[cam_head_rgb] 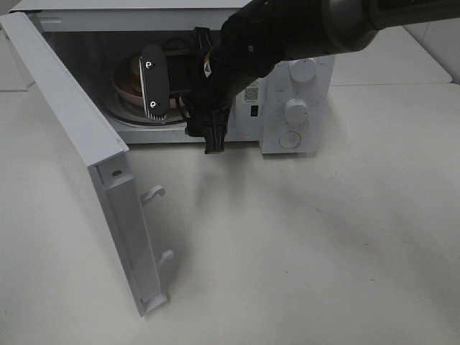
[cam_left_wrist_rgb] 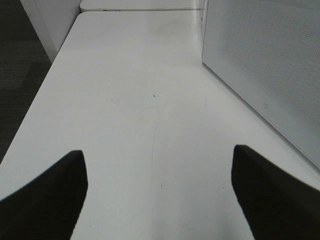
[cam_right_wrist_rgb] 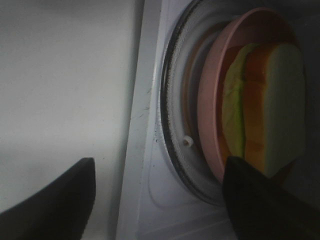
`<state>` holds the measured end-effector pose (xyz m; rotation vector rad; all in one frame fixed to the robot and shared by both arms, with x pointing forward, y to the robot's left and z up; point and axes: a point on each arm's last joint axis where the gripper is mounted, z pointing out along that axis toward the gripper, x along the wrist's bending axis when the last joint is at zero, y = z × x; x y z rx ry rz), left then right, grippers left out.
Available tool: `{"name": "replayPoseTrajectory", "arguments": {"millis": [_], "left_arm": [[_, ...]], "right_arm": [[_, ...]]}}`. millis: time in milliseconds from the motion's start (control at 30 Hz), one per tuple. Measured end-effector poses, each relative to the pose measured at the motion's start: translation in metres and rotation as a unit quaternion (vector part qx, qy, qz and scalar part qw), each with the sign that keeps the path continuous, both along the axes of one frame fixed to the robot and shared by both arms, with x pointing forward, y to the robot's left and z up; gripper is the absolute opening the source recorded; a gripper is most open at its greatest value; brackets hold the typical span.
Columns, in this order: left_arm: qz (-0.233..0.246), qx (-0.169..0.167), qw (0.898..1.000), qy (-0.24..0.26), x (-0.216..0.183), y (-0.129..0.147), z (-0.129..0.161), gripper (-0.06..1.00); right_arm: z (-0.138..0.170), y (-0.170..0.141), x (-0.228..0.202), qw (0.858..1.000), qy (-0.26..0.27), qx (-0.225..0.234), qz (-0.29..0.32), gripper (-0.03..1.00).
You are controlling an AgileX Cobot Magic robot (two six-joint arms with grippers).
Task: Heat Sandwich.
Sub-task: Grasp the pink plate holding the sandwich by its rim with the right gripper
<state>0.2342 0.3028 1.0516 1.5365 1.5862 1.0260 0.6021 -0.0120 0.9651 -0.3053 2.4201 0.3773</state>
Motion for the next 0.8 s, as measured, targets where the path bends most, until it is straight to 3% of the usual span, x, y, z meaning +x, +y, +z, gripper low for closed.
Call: {"name": "replayPoseTrajectory", "arguments": {"millis": [800], "left_arm": [[0.0,0.0,1.0,0.0,0.0,0.0,0.0,0.73]], "right_arm": [[-0.021,0.023,0.026,0.999,0.013,0.038,-0.031,0.66]]}}
